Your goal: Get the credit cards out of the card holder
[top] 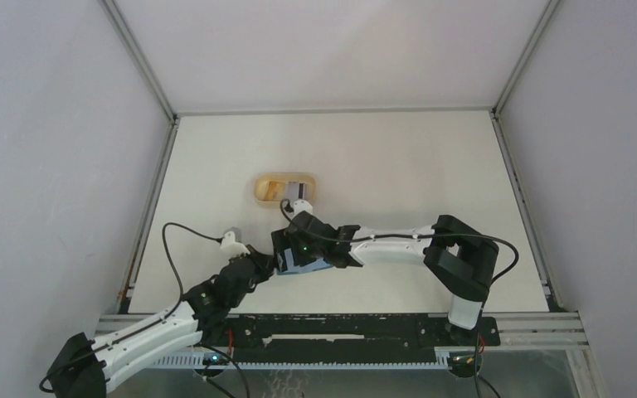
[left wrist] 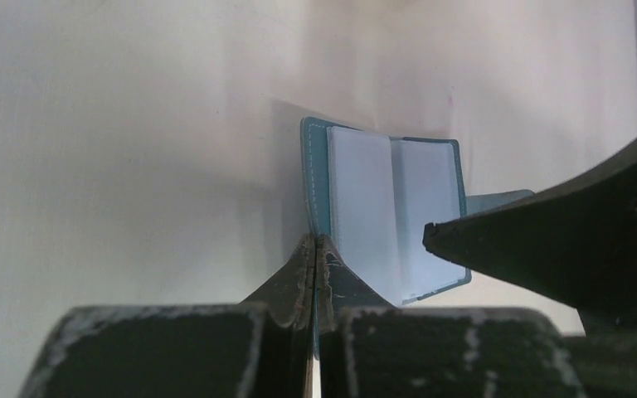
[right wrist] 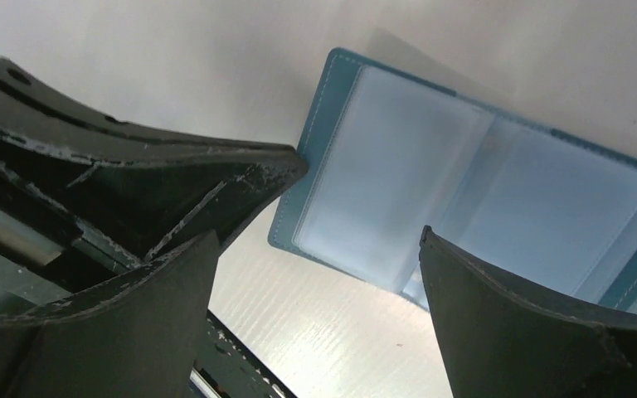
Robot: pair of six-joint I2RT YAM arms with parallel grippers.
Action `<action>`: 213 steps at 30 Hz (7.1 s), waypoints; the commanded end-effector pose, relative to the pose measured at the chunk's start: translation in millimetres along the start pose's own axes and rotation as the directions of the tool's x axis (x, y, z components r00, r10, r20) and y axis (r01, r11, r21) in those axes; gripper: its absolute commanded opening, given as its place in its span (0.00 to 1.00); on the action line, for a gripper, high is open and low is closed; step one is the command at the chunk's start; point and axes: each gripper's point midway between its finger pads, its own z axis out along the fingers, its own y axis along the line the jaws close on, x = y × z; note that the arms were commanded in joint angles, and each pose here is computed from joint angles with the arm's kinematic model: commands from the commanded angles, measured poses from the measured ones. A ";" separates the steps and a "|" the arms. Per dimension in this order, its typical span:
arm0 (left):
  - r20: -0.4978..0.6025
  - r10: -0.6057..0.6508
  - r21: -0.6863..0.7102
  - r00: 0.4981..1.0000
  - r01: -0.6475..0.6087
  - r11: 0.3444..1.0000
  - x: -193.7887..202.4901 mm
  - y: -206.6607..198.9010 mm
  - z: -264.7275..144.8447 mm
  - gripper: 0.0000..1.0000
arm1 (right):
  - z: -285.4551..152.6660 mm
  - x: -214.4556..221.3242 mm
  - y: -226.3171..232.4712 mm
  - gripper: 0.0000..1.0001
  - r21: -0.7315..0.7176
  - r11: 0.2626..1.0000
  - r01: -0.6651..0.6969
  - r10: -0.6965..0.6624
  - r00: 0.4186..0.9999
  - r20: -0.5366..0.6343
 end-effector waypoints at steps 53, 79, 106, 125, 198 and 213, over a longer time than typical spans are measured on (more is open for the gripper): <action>-0.010 0.015 -0.070 1.000 -0.015 0.997 12.9 34.5 -3.9 0.00 | 28.1 1.0 -47.8 1.00 0.433 0.858 0.277 -0.251 0.961 -0.119; -0.060 -0.041 -0.090 0.997 0.035 0.995 34.3 46.1 5.6 0.68 | 29.1 34.2 -72.1 1.00 0.274 0.954 0.123 -0.079 0.983 -0.168; -0.112 -0.181 0.030 0.977 0.186 0.982 40.9 23.4 6.1 0.35 | 13.1 33.0 -70.9 1.00 0.176 0.982 0.071 -0.047 0.989 -0.137; -0.071 -0.190 -0.052 0.979 0.186 0.981 38.0 41.4 7.3 0.17 | 11.9 31.9 -70.0 1.00 0.151 0.986 0.071 -0.050 0.989 -0.140; -0.048 -0.124 -0.048 0.991 0.122 0.991 27.2 36.8 6.0 0.00 | 34.5 7.8 -56.9 1.00 0.231 0.942 0.243 -0.210 0.965 -0.159; -0.024 -0.134 -0.072 0.991 0.132 0.989 22.6 40.2 6.1 0.00 | 15.1 23.1 -97.3 1.00 0.335 0.882 0.332 -0.256 0.934 -0.251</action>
